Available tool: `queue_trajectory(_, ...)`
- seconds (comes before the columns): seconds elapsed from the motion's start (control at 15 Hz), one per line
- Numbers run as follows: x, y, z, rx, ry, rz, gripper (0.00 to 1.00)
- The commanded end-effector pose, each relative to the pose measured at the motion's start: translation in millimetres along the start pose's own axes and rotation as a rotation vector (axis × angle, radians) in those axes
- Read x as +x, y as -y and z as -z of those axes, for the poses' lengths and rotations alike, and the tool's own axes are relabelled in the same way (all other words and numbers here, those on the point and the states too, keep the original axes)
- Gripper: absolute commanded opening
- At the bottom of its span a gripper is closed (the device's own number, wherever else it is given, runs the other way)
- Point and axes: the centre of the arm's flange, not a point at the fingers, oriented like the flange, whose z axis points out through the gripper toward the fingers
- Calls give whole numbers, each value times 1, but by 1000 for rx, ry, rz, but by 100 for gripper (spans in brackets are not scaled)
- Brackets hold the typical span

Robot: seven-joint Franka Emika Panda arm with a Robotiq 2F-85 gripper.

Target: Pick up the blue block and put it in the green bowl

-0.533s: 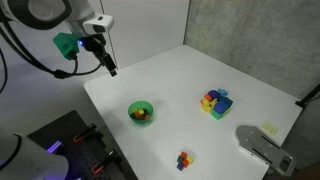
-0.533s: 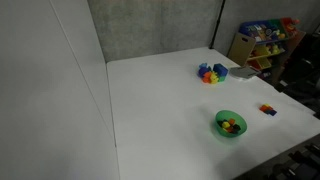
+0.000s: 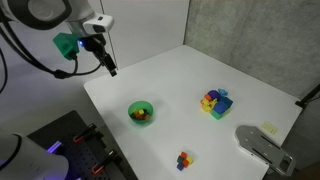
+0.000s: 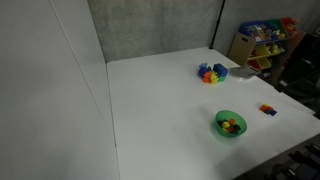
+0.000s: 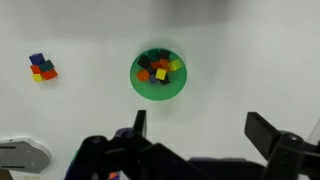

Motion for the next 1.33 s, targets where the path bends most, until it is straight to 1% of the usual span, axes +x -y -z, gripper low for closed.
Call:
queue_trajectory(0.0, 7, -1, 2, 5, 8, -6, 100)
queue_trajectory(0.4, 46, -15, 12, 10, 16, -56, 100)
queue_trajectory(0.67, 77, -39, -2, 2, 31, -106, 100)
queue_trajectory(0.93, 97, -73, -35, -3, 68, -145, 100)
queue_trajectory(1.13, 104, -98, -71, 9, 87, -160, 100)
queue_trajectory(1.27, 106, -112, -96, 9, 96, -146, 100)
